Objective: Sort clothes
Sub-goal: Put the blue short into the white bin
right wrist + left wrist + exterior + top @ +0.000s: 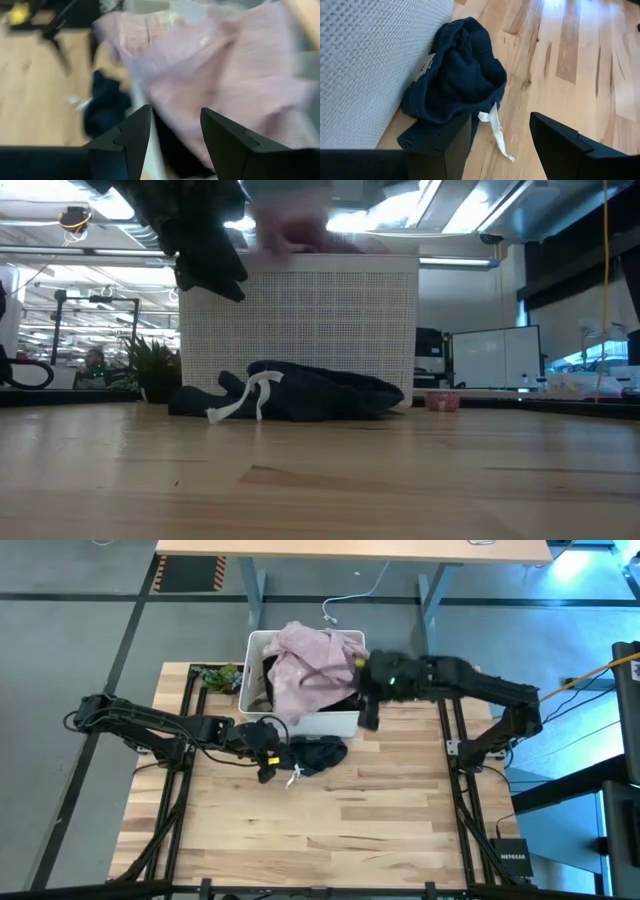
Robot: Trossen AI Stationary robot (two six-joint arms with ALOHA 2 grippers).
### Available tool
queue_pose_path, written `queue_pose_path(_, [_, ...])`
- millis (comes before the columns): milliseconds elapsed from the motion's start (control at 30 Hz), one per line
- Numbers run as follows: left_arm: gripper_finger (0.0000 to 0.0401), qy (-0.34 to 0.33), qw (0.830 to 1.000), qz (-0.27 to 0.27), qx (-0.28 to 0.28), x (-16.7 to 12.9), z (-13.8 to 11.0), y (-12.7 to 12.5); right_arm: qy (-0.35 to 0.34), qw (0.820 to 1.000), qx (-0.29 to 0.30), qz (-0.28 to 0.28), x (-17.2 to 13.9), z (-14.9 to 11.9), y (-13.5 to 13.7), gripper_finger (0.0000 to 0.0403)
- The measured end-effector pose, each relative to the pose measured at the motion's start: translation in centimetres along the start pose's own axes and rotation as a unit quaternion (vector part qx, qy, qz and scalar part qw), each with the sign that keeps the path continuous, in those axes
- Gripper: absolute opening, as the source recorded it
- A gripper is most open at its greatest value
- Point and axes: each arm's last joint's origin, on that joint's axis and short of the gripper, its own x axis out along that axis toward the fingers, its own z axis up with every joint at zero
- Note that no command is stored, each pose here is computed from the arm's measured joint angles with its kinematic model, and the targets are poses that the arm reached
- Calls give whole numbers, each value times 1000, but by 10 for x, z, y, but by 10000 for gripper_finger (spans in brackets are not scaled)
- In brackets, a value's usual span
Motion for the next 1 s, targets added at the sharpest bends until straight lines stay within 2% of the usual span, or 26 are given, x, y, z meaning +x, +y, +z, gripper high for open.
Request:
queue_pose_path(133, [198,0,1000,-1,0,0,0,0,51,996,-38,67,26,-22,38,193])
queue_pose_path(200, [198,0,1000,-1,0,0,0,0,71,992,-59,83,43,-36,57,204])
queue_pose_path(367, [198,0,1000,-2,0,0,0,0,67,986,-116,103,89,-78,97,260])
queue_pose_path(467, [198,0,1000,-2,0,0,0,0,38,987,-117,100,121,-97,114,290])
queue_pose_path(567, [198,2,1000,-1,0,0,0,0,25,988,-115,100,147,-113,124,308])
queue_pose_path(733, [198,1,1000,-1,0,0,0,0,46,987,-126,93,185,-130,135,314])
queue_pose_path(1000, [198,1,1000,-1,0,0,0,0,79,988,-117,65,229,-149,128,308])
